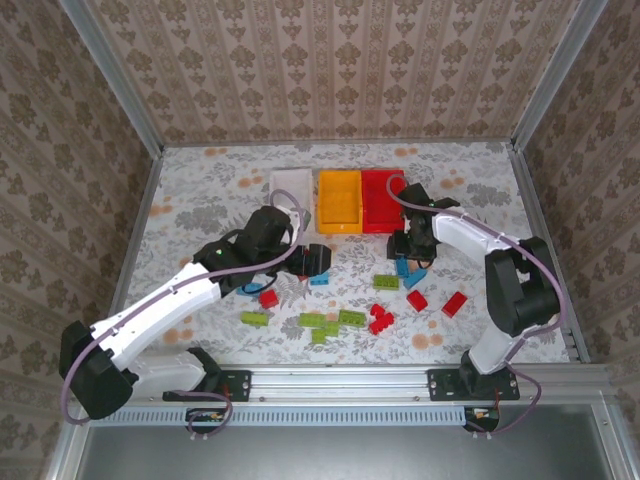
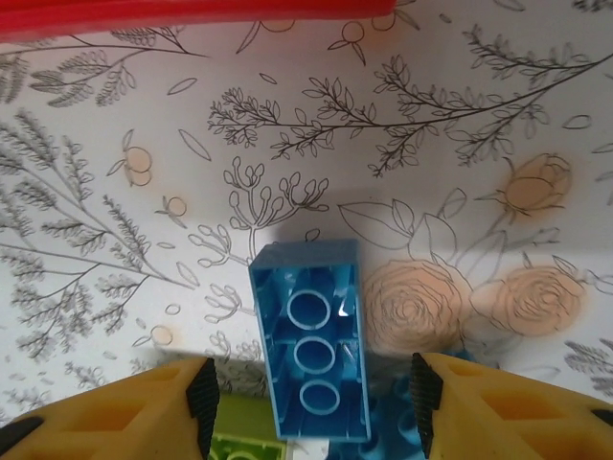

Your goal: Sort the legos into containers by color

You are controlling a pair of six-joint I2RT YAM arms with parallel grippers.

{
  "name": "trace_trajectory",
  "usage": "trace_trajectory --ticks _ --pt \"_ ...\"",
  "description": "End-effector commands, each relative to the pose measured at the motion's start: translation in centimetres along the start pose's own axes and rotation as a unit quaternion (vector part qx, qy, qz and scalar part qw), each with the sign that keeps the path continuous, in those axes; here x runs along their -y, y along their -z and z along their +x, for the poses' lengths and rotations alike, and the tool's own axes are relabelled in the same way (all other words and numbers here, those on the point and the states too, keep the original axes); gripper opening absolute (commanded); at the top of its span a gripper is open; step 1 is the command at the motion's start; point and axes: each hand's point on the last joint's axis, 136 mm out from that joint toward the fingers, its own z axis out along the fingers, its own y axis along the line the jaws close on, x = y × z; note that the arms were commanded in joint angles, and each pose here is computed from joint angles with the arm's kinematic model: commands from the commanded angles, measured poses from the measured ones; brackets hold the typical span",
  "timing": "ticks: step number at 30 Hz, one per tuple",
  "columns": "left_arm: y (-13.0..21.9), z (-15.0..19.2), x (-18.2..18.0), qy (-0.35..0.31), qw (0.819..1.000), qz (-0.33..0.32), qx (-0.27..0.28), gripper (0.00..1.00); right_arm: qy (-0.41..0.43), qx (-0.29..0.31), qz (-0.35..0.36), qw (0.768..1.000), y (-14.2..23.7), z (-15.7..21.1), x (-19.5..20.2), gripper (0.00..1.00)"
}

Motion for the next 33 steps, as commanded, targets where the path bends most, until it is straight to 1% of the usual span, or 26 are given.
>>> trace_trajectory --ticks 1,7,10,13,15,17,20,23,30,33 --pt "0.0 -1.1 0.3 0.0 1.0 -0.003 0.023 0.81 0.0 0.002 0.015 1.0 -1.3 -0.3 0.2 0.54" --pt "-0.1 -1.4 1.5 -0.017 0.999 0.011 0.025 0.81 -0.005 -0.021 0.044 0.999 -2.9 0.6 1.3 0.47" --pt "-0.3 -1.4 1.7 -0.021 0.999 0.014 0.022 0.81 -0.009 -0.024 0.048 0.999 -3.3 1.0 1.6 0.44" --pt "-0.5 -1.3 1.8 -0.021 0.999 0.015 0.019 0.81 -0.011 -0.015 0.041 0.999 -3.2 0.8 1.3 0.35" --pt "-0.5 -1.4 1.8 -0.022 0.999 0.014 0.02 0.81 -0.008 0.0 0.042 0.999 -2.3 0.2 1.0 0.28" --pt "-0.3 -1.7 1.7 -0.022 0.999 0.008 0.024 0.81 -0.001 0.034 0.045 0.998 -0.2 -1.1 0.4 0.26" --pt "0.1 -2.4 1.5 -0.023 0.999 -0.003 0.037 0.81 -0.003 0.09 0.034 0.995 3.1 -3.7 -0.8 0.26" --pt "0.3 -3.2 1.5 -0.022 0.999 -0.006 0.048 0.81 -0.006 0.118 0.024 0.993 4.6 -6.4 -1.9 0.26" --pt "0.1 -5.0 1.8 -0.028 0.998 -0.005 0.063 0.8 -0.021 0.145 0.021 0.989 3.6 -12.2 -4.2 0.25" --pt "-0.1 -5.6 2.1 -0.031 0.997 -0.001 0.065 0.81 -0.03 0.141 0.025 0.989 2.4 -14.0 -4.6 0.25"
